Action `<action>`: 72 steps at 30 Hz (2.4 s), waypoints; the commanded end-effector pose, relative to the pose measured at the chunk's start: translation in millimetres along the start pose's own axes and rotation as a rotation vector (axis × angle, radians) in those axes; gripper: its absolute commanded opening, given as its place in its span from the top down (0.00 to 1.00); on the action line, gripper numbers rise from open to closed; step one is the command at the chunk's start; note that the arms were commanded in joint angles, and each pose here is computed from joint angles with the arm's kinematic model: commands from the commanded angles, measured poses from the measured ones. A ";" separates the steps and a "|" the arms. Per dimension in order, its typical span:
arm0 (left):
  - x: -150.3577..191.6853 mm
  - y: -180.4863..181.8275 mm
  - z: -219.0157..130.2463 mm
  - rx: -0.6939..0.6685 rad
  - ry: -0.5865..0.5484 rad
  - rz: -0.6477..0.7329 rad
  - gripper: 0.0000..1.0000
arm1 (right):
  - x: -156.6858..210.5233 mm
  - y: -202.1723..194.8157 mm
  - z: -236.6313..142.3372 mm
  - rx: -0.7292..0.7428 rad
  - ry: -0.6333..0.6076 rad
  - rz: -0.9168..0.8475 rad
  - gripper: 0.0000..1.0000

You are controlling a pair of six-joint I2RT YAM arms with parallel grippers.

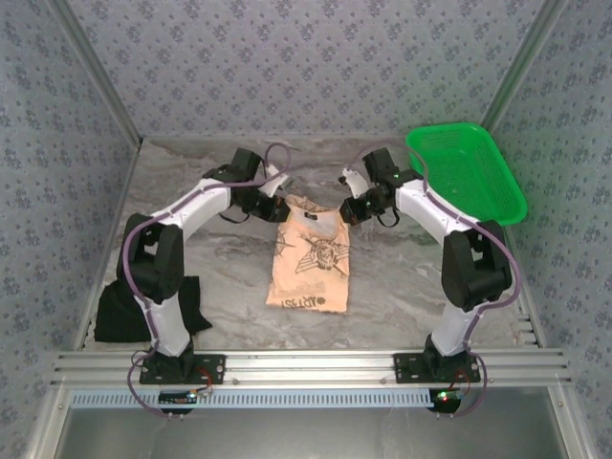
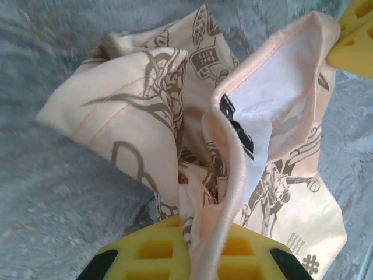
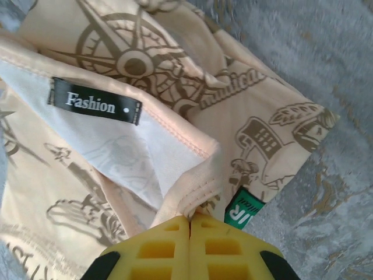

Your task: Fold the inside-out t-shirt

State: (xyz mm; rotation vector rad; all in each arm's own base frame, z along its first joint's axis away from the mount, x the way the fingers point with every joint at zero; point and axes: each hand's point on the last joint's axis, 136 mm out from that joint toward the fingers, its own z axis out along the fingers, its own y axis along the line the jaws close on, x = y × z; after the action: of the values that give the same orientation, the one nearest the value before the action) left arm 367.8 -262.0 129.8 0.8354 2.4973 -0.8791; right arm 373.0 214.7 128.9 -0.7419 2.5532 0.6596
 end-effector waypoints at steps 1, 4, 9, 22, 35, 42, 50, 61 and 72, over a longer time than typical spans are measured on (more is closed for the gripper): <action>1.8 10.1 4.7 -0.049 0.058 0.041 0.96 | -7.8 -5.8 -1.6 0.002 -0.001 -0.005 1.00; -6.2 33.8 20.1 -0.122 0.045 0.062 0.94 | -13.2 -24.6 17.0 0.015 0.004 0.021 1.00; -18.5 82.6 54.0 -0.206 0.045 -0.015 0.86 | -16.6 -73.3 55.0 0.117 0.033 0.121 1.00; -59.1 74.7 29.4 -0.089 -0.103 0.028 0.01 | -26.0 -86.9 35.6 0.135 -0.053 0.040 0.40; -48.4 69.1 47.0 0.071 0.100 0.499 0.00 | -4.4 -98.6 56.9 0.025 0.172 -0.376 0.34; -36.9 66.6 55.5 0.063 0.214 0.751 0.00 | -2.7 -84.7 61.2 -0.142 0.148 -0.610 0.24; -43.8 100.5 92.6 -0.077 0.276 0.903 0.00 | 6.6 -90.2 89.1 -0.142 0.227 -0.796 0.26; -24.1 73.5 110.4 0.079 0.323 1.067 0.15 | 19.9 -76.8 89.3 -0.224 0.268 -0.916 0.94; -24.6 63.5 85.0 0.056 0.371 1.094 1.00 | -4.2 -65.0 52.9 -0.185 0.141 -0.949 1.00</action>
State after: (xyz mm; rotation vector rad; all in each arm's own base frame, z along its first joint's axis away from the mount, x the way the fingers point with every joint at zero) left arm 444.5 -293.7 32.7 2.1684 1.7660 -0.4146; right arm 428.5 196.3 34.5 -1.9320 1.9683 0.5230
